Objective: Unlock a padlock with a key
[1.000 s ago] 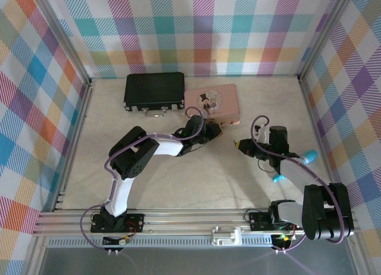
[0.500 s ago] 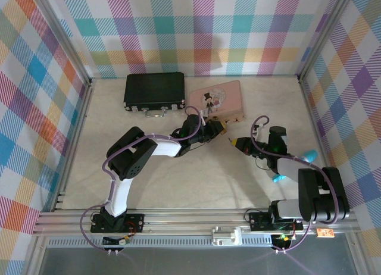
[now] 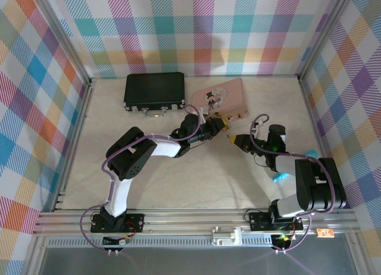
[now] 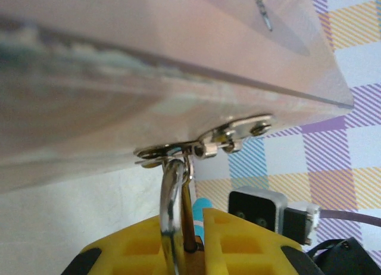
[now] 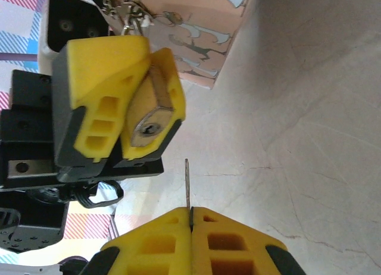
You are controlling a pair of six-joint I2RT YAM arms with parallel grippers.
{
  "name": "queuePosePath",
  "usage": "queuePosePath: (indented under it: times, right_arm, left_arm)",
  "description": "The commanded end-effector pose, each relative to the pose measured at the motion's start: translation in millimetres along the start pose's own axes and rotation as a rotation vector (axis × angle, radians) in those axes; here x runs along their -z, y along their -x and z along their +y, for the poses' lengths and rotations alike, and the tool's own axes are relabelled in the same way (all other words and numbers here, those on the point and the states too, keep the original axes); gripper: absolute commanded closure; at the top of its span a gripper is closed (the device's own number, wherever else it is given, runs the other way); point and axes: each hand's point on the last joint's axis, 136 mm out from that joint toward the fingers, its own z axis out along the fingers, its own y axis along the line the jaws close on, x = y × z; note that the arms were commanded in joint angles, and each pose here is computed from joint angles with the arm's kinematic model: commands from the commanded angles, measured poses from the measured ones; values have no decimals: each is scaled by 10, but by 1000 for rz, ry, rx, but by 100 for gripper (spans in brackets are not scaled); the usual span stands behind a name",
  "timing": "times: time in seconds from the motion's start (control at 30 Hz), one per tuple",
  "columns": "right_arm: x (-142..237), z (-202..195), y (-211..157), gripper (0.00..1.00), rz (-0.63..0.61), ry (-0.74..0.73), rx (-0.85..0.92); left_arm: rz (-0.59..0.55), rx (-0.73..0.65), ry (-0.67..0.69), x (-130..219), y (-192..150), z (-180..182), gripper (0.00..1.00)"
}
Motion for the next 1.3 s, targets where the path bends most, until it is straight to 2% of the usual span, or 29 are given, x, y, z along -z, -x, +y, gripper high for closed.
queuePosePath:
  times: [0.0, 0.37, 0.93, 1.1, 1.27]
  right_arm:
    - [-11, 175, 186, 100, -31, 62, 53]
    - [-15, 209, 218, 100, -20, 56, 55]
    - [-82, 204, 276, 100, -27, 92, 28]
    - [-58, 275, 301, 100, -36, 106, 27]
    - [-75, 187, 375, 100, -74, 73, -67]
  left_arm:
    - [-7, -58, -159, 62, 33, -480, 100]
    - [-7, -87, -112, 75, -11, -346, 100]
    - [7, -85, -165, -12, -51, -518, 100]
    - [18, -88, -150, -13, -95, -460, 100]
    - [32, -77, -170, -4, -171, -496, 100]
